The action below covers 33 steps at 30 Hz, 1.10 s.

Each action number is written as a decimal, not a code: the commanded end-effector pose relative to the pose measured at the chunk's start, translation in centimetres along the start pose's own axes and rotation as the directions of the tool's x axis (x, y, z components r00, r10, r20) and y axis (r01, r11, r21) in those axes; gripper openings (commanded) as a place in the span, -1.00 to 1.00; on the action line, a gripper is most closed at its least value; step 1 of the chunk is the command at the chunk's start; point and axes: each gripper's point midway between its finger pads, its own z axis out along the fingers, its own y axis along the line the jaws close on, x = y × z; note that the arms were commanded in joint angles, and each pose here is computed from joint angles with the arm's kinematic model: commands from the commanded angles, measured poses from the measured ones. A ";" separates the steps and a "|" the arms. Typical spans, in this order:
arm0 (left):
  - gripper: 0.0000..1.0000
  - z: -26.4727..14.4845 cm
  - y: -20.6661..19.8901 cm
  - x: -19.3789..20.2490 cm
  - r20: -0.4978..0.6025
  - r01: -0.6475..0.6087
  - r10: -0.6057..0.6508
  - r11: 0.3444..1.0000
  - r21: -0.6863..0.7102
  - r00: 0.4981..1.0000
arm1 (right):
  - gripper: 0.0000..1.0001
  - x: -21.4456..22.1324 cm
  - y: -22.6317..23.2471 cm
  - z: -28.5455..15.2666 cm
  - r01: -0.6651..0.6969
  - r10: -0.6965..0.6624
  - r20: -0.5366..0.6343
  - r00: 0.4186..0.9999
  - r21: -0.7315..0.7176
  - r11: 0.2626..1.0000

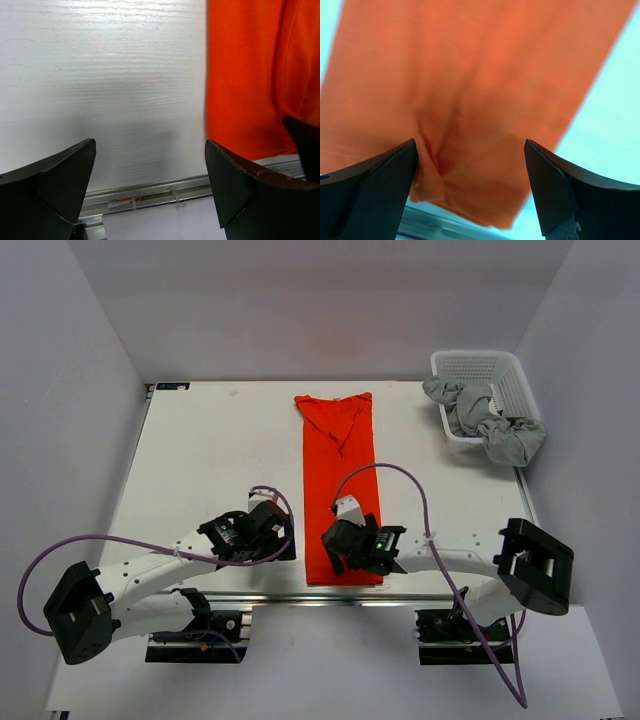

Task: Fold and stack the t-shirts
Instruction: Grab the bottom of the folded rectangular tshirt with both arms

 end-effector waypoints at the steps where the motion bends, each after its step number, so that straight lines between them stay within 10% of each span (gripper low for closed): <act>1: 0.99 -0.3 0.4 -0.4 0.028 0.015 -0.015 1.000 -0.011 0.999 | 0.81 0.0 -2.7 -1.6 -0.183 0.178 0.062 0.982 0.086 0.979; 7: 0.99 -0.1 0.3 -0.6 0.028 -0.018 0.019 1.000 -0.012 0.999 | 0.81 1.5 -4.7 -2.3 -0.342 0.333 0.113 0.936 0.074 0.937; 21: 0.99 0.2 -3.6 -1.4 -0.005 -0.146 0.148 0.981 0.127 0.989 | 0.81 6.0 -3.6 -0.9 -0.214 0.223 -0.098 0.970 0.091 0.973; 33: 0.89 1.1 -7.6 3.6 -0.207 -0.222 0.310 0.906 0.360 0.928 | 0.76 1.2 -2.8 -5.5 -0.339 0.356 0.078 0.931 -0.172 0.925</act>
